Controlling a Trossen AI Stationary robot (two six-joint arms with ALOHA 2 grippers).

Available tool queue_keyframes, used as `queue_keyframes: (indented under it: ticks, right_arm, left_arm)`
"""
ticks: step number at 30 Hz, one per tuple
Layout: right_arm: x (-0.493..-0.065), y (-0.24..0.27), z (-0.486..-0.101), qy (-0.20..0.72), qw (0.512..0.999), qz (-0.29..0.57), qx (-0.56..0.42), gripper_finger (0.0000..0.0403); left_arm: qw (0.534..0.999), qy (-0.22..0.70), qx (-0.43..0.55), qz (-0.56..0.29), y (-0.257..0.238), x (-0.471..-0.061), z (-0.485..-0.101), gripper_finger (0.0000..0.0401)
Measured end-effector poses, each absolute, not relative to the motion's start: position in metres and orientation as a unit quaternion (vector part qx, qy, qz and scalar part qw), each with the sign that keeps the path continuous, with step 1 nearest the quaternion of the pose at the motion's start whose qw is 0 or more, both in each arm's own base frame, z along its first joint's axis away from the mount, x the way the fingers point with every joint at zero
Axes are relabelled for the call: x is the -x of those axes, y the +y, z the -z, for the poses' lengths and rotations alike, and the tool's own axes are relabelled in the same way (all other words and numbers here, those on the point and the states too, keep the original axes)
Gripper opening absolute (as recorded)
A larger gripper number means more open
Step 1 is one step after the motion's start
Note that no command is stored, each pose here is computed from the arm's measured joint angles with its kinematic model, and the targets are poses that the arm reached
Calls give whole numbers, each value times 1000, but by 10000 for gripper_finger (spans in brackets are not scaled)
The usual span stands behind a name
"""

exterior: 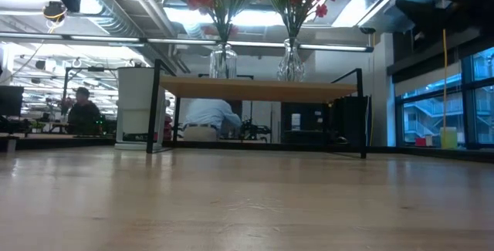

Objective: Pick and place flowers into a vace then onto a shelf
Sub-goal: Return to Home Position

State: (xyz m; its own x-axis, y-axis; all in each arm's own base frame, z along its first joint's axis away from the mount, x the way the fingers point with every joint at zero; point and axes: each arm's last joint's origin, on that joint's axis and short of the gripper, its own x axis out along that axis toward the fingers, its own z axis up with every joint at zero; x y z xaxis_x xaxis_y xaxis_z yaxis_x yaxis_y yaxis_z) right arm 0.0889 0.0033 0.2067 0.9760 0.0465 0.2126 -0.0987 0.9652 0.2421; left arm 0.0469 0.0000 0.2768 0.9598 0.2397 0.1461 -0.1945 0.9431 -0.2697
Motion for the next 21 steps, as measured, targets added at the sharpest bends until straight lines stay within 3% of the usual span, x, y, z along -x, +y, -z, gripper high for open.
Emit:
queue_keyframes:
  ticks: [5, 10, 21]
  right_arm:
    - [-89, 4, -206, -105, 985, -42, -127, 182]
    - [-89, 0, -206, -110, 985, 13, -133, 182]
    - [-89, -1, -205, -111, 987, 41, -108, 182]
  left_arm:
    - [981, -125, 123, -79, -7, -62, -261, 45]
    - [973, -105, 129, -160, -8, -75, -228, 45]
    - [971, -87, 111, -194, -6, -82, -210, 45]
